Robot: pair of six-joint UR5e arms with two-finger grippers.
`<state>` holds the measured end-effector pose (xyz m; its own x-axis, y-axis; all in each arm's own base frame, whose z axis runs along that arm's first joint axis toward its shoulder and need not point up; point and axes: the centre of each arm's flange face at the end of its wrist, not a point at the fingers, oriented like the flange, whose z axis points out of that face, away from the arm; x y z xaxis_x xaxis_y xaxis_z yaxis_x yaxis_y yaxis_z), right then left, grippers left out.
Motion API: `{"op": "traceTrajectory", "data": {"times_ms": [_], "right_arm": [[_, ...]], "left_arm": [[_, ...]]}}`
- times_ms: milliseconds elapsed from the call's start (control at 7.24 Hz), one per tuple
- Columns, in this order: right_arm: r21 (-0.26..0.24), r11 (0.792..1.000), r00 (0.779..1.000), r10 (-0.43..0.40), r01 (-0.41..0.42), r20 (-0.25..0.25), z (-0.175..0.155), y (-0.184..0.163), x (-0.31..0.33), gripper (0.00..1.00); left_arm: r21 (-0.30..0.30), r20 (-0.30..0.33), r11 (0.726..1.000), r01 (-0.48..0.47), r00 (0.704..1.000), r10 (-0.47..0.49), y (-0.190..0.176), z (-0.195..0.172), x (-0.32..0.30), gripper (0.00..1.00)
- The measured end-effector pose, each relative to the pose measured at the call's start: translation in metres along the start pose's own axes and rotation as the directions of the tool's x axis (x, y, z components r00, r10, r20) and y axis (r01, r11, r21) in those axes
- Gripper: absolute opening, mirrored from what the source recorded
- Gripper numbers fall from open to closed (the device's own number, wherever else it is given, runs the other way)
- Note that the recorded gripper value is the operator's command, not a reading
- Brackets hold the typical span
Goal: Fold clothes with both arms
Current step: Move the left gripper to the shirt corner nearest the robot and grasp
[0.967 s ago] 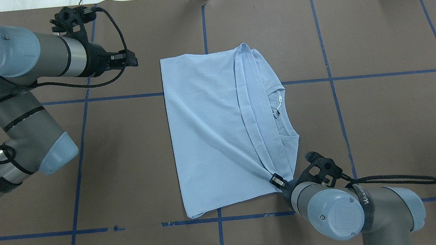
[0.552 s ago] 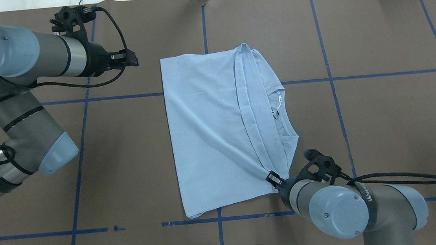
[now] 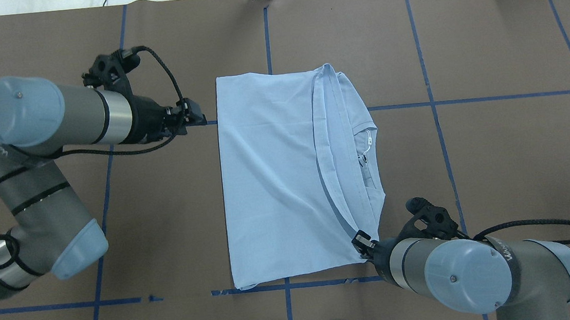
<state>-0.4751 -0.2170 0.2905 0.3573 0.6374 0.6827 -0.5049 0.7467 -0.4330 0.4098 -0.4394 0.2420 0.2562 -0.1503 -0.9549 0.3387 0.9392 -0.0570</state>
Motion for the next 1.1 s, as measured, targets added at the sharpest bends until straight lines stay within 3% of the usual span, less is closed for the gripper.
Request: {"op": "traceTrajectory", "data": {"times_ms": [138,414,691,1105], "right_arm": [[-0.012,1.0,1.0,0.0,0.0,-0.011,-0.001,0.001,0.005,0.0],[-0.023,1.0,1.0,-0.002,0.002,-0.023,-0.001,0.003,0.008,0.0],[-0.026,1.0,1.0,-0.003,0.002,-0.024,-0.002,0.004,0.009,0.0],[-0.028,1.0,1.0,-0.002,0.002,-0.019,-0.004,0.004,0.007,0.0]], "left_arm": [[-0.062,0.014,0.994,0.091,0.996,-0.09,0.038,0.004,-0.009,0.68],[-0.149,0.129,0.968,0.202,0.975,-0.184,0.113,0.026,-0.024,0.69],[-0.176,0.213,0.958,0.227,0.959,-0.188,0.181,0.049,-0.027,0.66],[-0.227,0.244,0.946,0.231,0.954,-0.174,0.232,0.065,-0.023,0.6]]}}
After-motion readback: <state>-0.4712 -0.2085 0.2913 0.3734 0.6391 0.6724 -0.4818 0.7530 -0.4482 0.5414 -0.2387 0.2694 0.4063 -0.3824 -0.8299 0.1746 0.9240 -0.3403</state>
